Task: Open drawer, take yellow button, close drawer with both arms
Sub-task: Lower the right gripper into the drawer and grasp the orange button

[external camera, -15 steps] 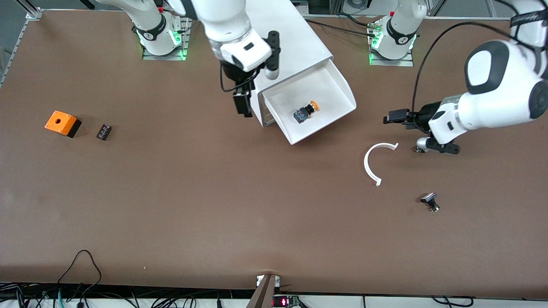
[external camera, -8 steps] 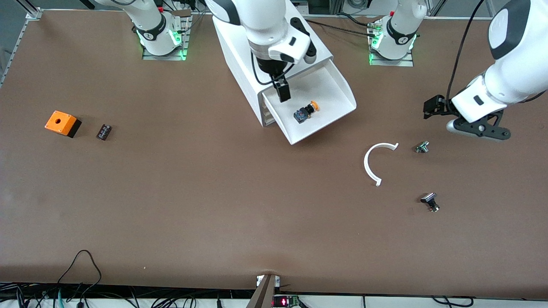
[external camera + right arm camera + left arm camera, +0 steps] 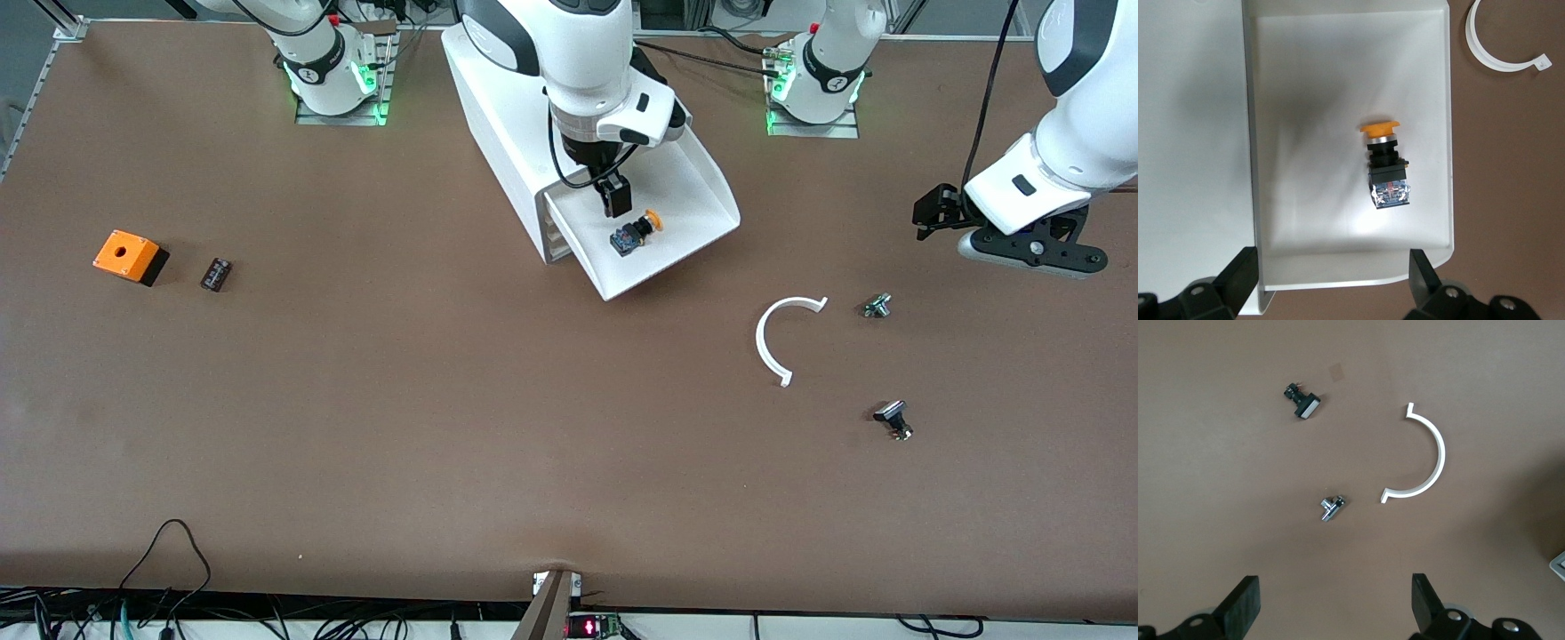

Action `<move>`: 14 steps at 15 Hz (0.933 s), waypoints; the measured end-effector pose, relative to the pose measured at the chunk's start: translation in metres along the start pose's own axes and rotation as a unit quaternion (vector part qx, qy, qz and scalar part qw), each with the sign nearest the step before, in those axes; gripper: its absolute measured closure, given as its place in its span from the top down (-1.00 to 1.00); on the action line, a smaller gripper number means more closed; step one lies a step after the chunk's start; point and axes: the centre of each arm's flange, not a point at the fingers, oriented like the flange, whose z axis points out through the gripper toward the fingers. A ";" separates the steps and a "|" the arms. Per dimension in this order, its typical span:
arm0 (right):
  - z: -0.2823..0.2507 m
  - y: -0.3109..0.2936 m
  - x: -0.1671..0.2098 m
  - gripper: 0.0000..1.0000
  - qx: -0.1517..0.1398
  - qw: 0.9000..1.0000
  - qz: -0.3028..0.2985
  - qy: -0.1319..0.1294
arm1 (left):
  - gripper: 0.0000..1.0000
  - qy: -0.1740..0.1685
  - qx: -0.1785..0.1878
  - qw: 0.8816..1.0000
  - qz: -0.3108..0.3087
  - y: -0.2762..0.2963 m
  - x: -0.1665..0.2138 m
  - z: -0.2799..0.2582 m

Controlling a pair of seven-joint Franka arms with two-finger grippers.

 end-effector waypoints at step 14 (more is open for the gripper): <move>0.083 0.034 0.011 1.00 -0.023 1.000 0.002 0.020 | 1.00 0.004 0.001 0.997 -0.080 -0.002 -0.001 -0.003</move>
